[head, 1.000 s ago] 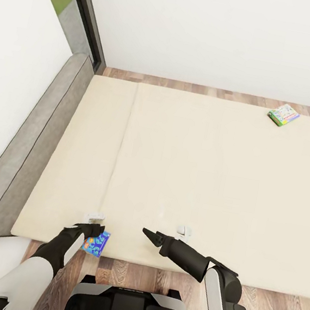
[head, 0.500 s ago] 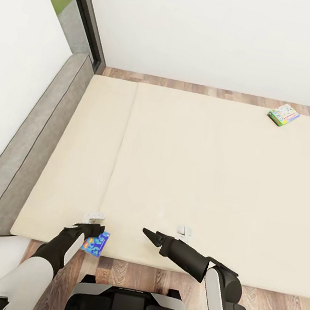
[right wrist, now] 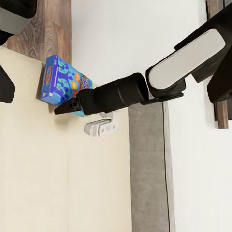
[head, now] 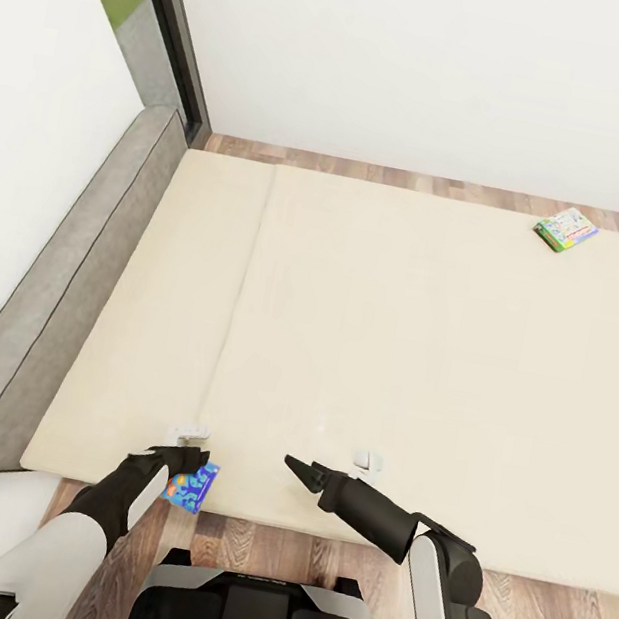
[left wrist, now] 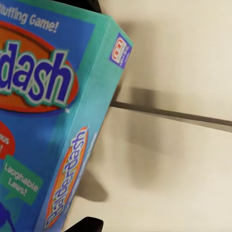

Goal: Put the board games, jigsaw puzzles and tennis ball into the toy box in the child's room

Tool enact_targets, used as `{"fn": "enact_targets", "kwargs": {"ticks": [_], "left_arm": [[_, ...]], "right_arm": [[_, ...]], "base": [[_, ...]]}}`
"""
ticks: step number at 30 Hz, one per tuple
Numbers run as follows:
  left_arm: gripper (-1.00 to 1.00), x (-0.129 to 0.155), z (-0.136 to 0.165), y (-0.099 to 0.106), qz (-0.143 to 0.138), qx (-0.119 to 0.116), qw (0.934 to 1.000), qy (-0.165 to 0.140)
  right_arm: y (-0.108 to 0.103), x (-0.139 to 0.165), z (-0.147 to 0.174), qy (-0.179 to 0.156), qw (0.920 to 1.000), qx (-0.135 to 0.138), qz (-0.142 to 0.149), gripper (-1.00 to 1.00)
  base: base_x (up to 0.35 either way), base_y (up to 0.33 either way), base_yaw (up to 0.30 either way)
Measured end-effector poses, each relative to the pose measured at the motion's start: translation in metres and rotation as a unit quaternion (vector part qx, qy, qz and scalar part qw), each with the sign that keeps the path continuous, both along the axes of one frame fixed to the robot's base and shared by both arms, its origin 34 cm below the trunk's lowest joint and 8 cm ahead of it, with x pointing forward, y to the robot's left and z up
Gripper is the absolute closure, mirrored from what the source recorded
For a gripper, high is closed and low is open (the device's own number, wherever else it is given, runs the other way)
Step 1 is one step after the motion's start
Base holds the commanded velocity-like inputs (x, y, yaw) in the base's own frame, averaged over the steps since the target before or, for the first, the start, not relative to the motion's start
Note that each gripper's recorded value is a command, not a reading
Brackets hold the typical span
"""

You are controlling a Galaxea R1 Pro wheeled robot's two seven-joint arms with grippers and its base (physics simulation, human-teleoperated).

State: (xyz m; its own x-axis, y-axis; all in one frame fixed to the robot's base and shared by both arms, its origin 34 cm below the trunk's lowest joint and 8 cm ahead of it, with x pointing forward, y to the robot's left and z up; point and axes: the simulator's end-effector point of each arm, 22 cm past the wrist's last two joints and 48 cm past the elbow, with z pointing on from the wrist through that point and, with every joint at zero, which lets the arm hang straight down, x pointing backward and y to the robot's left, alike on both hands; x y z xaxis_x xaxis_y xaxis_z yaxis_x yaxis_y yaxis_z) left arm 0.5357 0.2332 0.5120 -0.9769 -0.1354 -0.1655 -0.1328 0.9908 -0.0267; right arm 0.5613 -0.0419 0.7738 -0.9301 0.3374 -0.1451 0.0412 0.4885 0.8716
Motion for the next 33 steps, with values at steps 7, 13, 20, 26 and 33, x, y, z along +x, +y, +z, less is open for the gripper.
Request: {"fn": "enact_targets", "kwargs": {"ticks": [7,13,20,26,33], "left_arm": [[-1.0,0.0,0.001,0.0,0.0,0.0,1.0,-0.001],[-1.0,0.004,0.004,0.0,0.0,0.0,1.0,-0.005],[-1.0,0.009,0.008,0.0,0.001,0.0,1.0,-0.009],[-1.0,0.01,0.009,0.001,0.001,0.0,0.9999,-0.011],[-1.0,0.01,0.009,0.001,0.001,0.001,0.9999,-0.011]], "right_arm": [[0.001,0.0,0.001,-0.001,1.0,0.0,0.001,-1.0],[0.0,0.002,0.004,-0.005,1.0,-0.001,0.001,-1.0],[0.0,0.004,0.008,-0.01,1.0,-0.001,0.001,-1.0],[0.0,0.004,0.009,-0.011,0.9999,-0.001,0.001,-1.0],[0.0,0.004,0.009,-0.011,0.9999,-0.001,0.001,-1.0]], "base": [[0.0,0.0,0.0],[0.0,0.0,0.0],[0.0,0.0,0.0],[0.0,0.0,0.0],[0.0,0.0,0.0]]}}
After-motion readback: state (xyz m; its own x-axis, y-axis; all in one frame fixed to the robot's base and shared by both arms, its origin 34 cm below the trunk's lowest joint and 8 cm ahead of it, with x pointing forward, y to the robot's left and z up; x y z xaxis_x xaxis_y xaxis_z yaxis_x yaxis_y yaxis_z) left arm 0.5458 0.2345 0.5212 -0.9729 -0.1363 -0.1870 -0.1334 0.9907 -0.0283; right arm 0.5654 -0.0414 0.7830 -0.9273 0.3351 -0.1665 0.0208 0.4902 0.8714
